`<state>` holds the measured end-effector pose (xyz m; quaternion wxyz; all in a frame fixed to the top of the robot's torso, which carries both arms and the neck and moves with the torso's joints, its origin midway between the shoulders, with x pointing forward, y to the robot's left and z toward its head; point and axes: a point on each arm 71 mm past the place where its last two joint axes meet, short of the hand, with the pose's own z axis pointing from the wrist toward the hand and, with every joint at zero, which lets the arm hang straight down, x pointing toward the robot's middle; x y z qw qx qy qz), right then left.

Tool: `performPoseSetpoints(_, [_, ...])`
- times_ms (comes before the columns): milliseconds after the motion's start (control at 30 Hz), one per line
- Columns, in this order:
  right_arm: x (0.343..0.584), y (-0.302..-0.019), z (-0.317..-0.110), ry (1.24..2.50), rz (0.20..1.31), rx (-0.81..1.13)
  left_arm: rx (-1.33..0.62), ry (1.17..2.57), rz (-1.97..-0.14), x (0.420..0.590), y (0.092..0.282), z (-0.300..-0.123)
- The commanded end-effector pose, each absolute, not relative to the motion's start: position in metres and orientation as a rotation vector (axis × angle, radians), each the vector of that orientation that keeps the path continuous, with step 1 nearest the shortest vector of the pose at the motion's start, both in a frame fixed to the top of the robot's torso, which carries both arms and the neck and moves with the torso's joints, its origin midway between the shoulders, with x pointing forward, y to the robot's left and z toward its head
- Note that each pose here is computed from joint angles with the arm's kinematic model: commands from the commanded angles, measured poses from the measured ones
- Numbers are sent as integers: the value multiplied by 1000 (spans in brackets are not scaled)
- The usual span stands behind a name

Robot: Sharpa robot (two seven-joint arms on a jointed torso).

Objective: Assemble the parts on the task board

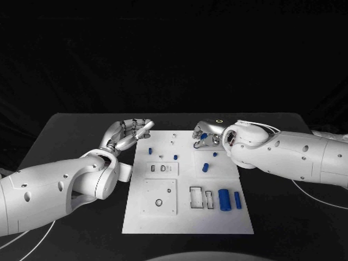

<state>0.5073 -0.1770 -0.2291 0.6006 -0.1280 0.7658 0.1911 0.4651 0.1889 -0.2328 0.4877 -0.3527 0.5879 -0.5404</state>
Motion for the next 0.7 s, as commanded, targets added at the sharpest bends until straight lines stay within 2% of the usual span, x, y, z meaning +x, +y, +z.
performPoseSetpoints(33, [509, -179, -235, 1821, 374, -329, -834, 1414, -1332, 465, 188, -230])
performPoseSetpoints(700, [512, -173, -247, 1868, 336, -330, -834, 1410, -1326, 466, 190, -230])
